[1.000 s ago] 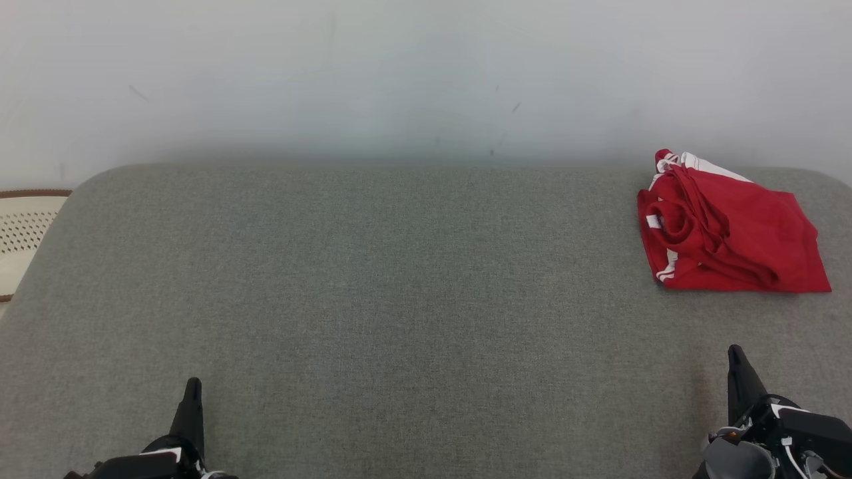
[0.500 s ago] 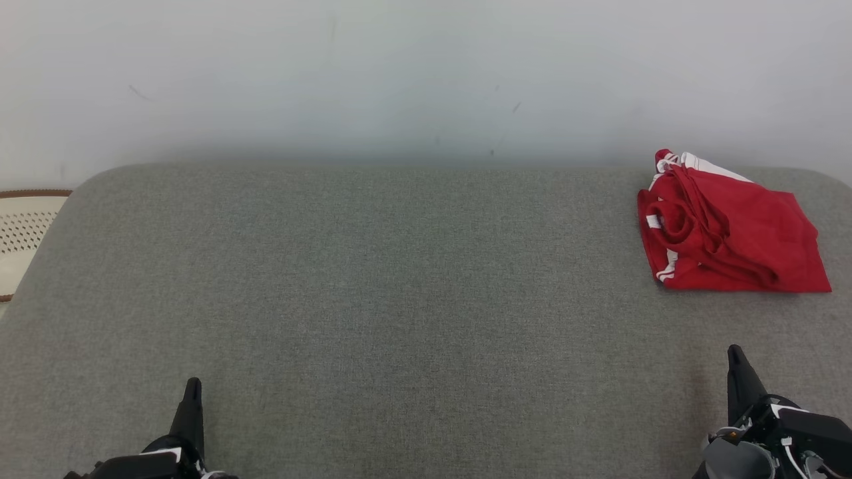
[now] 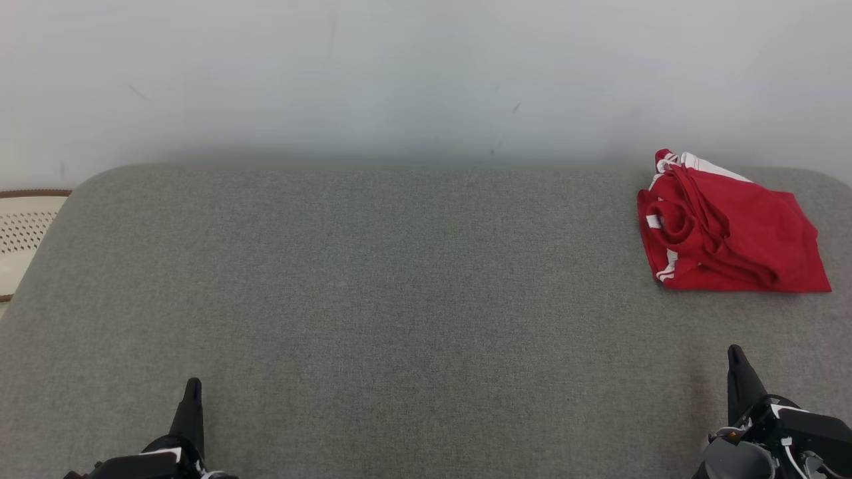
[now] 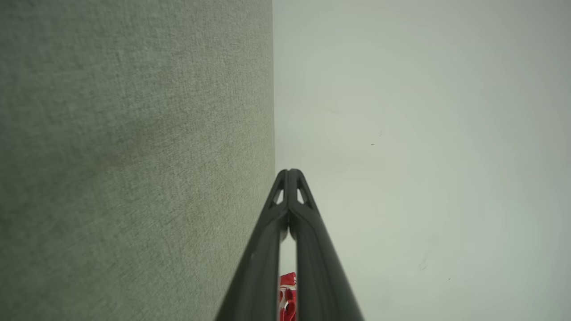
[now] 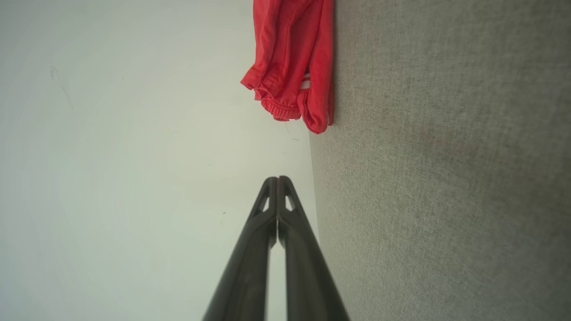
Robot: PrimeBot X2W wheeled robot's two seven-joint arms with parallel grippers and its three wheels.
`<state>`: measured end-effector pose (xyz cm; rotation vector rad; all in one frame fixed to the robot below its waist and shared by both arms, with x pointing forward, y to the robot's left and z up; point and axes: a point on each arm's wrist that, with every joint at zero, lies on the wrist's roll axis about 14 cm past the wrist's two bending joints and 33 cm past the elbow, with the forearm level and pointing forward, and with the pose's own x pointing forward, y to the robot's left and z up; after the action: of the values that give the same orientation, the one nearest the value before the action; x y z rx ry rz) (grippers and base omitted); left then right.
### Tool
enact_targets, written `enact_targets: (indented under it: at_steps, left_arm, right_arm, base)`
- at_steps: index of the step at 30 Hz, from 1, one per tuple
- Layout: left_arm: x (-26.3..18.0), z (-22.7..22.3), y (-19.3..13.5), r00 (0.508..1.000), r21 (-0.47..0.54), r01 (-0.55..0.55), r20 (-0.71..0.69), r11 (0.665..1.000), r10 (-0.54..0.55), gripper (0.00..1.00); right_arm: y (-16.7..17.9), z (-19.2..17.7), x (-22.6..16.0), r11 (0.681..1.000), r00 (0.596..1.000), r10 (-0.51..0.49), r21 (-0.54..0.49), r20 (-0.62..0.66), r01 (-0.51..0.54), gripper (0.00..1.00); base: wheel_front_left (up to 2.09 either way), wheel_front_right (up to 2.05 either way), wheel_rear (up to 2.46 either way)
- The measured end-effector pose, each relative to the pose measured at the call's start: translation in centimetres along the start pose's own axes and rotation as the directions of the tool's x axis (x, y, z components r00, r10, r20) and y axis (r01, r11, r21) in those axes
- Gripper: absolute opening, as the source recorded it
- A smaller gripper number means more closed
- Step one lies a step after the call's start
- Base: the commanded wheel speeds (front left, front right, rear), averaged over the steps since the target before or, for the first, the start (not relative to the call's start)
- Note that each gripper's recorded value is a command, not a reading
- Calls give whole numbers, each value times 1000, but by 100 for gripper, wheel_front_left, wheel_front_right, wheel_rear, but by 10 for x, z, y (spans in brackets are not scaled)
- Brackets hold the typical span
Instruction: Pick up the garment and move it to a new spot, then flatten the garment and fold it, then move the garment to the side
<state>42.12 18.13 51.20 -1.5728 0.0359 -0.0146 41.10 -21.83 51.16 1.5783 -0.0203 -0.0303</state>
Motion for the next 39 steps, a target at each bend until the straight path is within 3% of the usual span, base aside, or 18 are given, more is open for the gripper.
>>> enact_targets:
  at_steps: [39]
  left_arm:
    - [0,0,0,1000,0,0,0,1000,0,0]
  right_arm:
    - [0,0,0,1000,1000,0,-1,1,0,0]
  base:
    - [0,0,0]
